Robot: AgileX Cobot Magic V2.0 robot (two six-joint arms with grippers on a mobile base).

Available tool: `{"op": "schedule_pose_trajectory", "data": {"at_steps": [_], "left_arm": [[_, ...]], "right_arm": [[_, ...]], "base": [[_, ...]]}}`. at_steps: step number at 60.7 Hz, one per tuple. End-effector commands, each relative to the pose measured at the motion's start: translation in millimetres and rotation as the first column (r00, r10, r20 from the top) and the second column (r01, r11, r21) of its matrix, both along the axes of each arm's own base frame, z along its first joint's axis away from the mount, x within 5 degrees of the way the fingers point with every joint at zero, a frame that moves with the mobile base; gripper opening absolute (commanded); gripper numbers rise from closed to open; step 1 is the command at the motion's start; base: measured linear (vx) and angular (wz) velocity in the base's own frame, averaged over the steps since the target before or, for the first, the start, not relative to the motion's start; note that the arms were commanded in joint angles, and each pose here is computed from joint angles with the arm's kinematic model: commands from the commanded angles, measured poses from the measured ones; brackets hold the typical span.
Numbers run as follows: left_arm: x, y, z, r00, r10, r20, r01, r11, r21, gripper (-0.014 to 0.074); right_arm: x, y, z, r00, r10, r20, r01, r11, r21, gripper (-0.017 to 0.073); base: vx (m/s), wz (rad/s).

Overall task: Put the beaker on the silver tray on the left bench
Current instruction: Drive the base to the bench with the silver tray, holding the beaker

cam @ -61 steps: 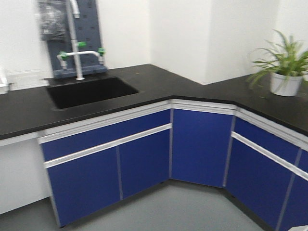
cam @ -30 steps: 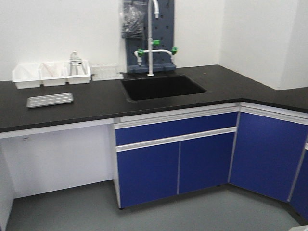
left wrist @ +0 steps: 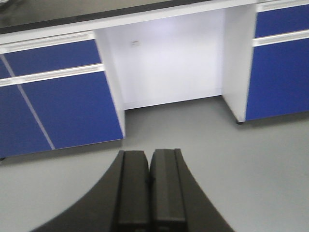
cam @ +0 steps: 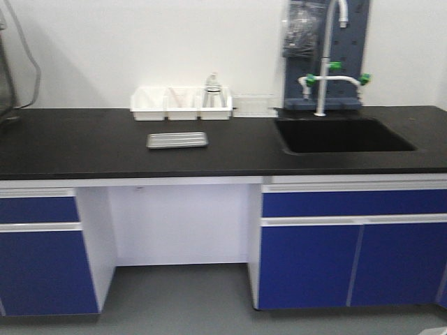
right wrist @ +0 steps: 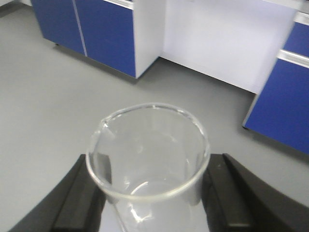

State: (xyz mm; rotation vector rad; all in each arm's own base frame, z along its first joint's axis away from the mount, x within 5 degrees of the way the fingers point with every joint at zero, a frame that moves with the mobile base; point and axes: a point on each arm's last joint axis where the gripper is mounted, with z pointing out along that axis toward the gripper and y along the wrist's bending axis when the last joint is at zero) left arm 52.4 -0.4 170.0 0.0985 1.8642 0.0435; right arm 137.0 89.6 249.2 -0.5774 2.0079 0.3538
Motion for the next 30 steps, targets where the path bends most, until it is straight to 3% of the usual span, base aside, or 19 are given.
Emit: {"op": "schedule_pose_trajectory", "data": {"at_steps": [1, 30], "left_arm": [[1.7, -0.9, 0.2, 0.998, -0.011, 0.062, 0.011, 1.0, -0.007, 0.0001], [1.7, -0.9, 0.2, 0.998, -0.011, 0.062, 0.011, 1.0, -0.007, 0.0001]], "right_arm": [[3.4, 2.8, 17.2, 0.995, 0.007, 0.1, -0.013, 0.998, 0.06, -0.0014], [3.4, 2.8, 17.2, 0.995, 0.007, 0.1, -0.013, 0.998, 0.06, -0.0013]], "base": [[0.16, 0.5], [0.24, 0.39]]}}
